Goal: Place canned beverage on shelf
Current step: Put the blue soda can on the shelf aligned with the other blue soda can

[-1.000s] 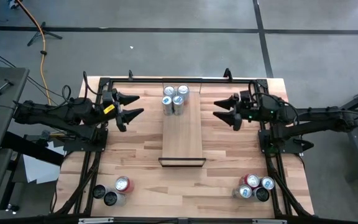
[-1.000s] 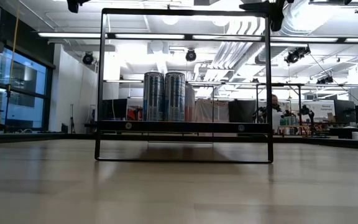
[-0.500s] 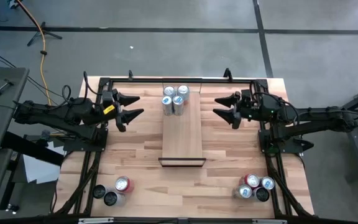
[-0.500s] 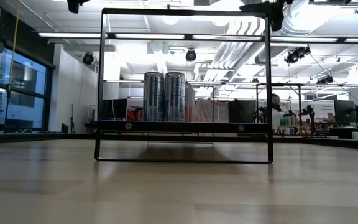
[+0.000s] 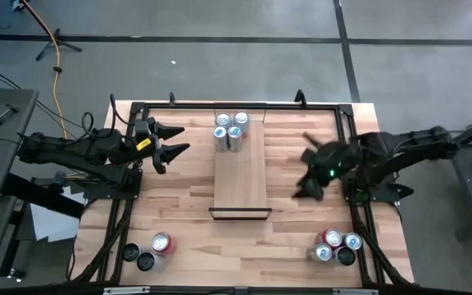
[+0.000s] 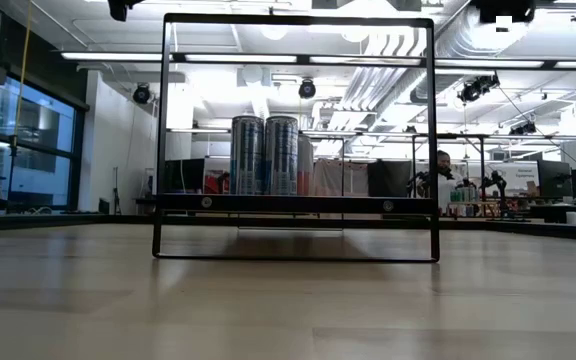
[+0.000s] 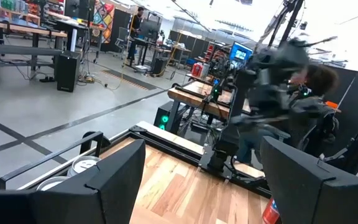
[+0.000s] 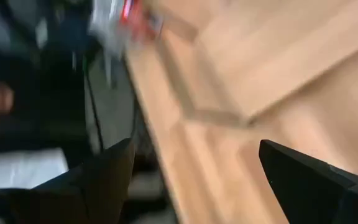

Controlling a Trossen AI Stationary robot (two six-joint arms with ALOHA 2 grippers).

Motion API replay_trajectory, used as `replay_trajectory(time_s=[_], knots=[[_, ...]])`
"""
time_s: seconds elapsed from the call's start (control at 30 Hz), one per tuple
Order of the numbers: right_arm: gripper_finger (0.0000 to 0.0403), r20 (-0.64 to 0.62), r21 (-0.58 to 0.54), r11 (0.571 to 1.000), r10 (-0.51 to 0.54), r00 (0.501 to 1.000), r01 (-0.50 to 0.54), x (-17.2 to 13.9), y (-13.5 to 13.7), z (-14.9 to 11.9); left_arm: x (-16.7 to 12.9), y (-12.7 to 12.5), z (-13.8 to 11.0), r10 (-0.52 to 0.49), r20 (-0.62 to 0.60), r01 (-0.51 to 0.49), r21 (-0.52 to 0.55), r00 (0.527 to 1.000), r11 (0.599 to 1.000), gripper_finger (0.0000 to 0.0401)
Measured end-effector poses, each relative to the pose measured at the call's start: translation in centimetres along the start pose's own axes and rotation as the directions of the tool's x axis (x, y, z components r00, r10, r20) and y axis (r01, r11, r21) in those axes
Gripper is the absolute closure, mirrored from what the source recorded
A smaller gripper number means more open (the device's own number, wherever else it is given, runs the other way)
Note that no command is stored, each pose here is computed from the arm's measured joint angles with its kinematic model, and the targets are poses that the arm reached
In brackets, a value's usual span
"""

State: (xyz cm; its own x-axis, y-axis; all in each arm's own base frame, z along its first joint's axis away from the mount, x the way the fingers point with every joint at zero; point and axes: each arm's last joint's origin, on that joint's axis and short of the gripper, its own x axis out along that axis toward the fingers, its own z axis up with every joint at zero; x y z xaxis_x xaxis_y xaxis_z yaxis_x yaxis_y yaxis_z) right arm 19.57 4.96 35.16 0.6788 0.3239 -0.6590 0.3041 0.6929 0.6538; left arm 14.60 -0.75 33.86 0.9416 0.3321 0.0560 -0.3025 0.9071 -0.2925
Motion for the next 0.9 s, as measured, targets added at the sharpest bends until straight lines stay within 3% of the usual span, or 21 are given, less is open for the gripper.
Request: replay_trajectory(time_s=[0.1, 0.2, 0.3, 0.4, 0.63, 0.9], knots=[[0.0071, -0.163, -0.066, 0.997, -0.061, 0.985, 0.051, 0.8, 3.3, -0.8, 0.0, 0.0, 0.0, 0.001, -0.003, -0.001, 0.001, 1.0, 1.0, 0.0123], [0.0071, -0.299, -0.15, 0.977, -0.193, 0.935, 0.154, 1.7, 6.0, -2.1, 0.0, 0.0, 0.0, 0.001, -0.004, -0.001, 0.003, 1.0, 1.0, 0.0123], [0.0071, -0.362, -0.275, 0.919, -0.37, 0.856, 0.282, 3.1, 7.8, -4.1, 0.0, 0.0, 0.0, 0.001, -0.004, -0.001, 0.014, 1.0, 1.0, 0.0123], [0.0071, -0.37, -0.384, 0.856, -0.486, 0.792, 0.346, 4.8, 8.8, -6.2, 0.0, 0.0, -0.1, 0.001, -0.005, -0.001, 0.026, 1.0, 1.0, 0.0123], [0.0071, -0.409, -0.432, 0.827, -0.536, 0.738, 0.361, 9.5, 9.2, -11.1, 0.0, 0.0, -0.1, 0.001, -0.005, 0.0, 0.056, 1.0, 0.998, 0.0123], [0.0071, -0.439, -0.404, 0.83, -0.546, 0.714, 0.386, 10.7, 8.3, -13.9, 0.0, 0.0, -0.1, 0.001, -0.005, -0.001, 0.056, 1.0, 0.998, 0.0123]])
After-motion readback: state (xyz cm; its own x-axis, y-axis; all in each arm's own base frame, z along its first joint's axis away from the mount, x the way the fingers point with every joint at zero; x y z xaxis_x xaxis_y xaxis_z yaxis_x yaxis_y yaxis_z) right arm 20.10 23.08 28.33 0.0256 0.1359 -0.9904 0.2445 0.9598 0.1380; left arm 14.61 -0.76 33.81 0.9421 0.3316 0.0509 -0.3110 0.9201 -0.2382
